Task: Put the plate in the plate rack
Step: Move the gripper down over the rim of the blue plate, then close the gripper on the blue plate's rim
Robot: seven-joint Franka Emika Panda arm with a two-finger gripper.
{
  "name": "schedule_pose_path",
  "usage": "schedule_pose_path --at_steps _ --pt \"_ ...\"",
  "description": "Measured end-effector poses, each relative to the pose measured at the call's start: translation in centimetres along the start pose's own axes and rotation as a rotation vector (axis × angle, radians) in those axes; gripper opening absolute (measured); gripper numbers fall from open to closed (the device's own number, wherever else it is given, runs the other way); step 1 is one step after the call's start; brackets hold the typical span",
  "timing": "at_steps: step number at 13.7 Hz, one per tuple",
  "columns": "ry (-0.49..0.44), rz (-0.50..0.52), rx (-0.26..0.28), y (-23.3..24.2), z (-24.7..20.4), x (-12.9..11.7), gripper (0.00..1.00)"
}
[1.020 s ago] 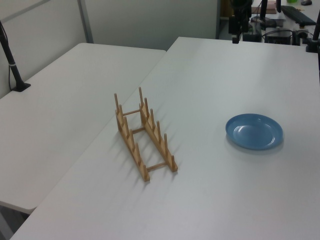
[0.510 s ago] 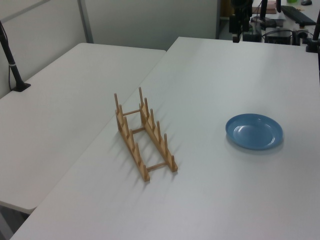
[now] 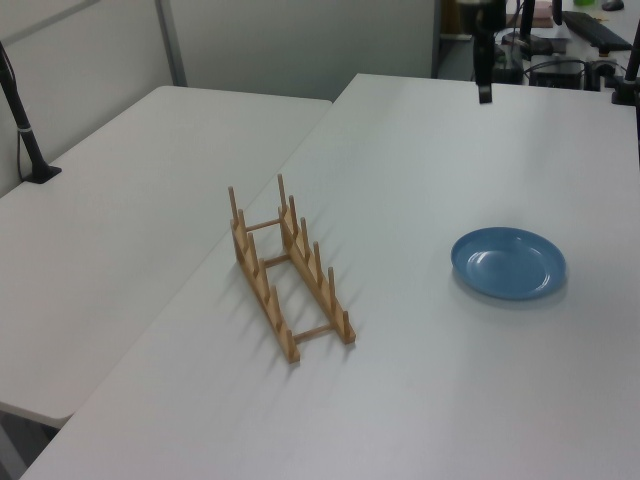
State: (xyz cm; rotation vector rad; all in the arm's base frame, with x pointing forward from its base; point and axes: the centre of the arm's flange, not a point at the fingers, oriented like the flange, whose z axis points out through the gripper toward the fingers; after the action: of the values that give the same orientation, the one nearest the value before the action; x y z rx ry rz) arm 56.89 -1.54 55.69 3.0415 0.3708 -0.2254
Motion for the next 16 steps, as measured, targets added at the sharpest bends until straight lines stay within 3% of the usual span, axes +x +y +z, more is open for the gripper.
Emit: schedule_pose_path --at_steps 4,6,7,10,11,13,16 --pt "-0.042 -0.344 0.016 -1.5 5.7 1.1 1.0" --pt "-0.075 -0.446 0.032 -2.5 9.6 1.9 0.97" --pt "-0.109 -0.49 0.046 -3.6 12.5 2.6 0.9" --pt "-0.188 -0.539 0.069 -5.7 17.5 4.0 0.8" --pt "-0.211 -0.554 0.07 -6.3 18.9 4.5 0.69" --pt "-0.25 -0.577 0.07 -7.2 21.2 5.1 0.67" --pt "-0.283 -0.6 0.063 -8.0 22.9 5.6 0.43"
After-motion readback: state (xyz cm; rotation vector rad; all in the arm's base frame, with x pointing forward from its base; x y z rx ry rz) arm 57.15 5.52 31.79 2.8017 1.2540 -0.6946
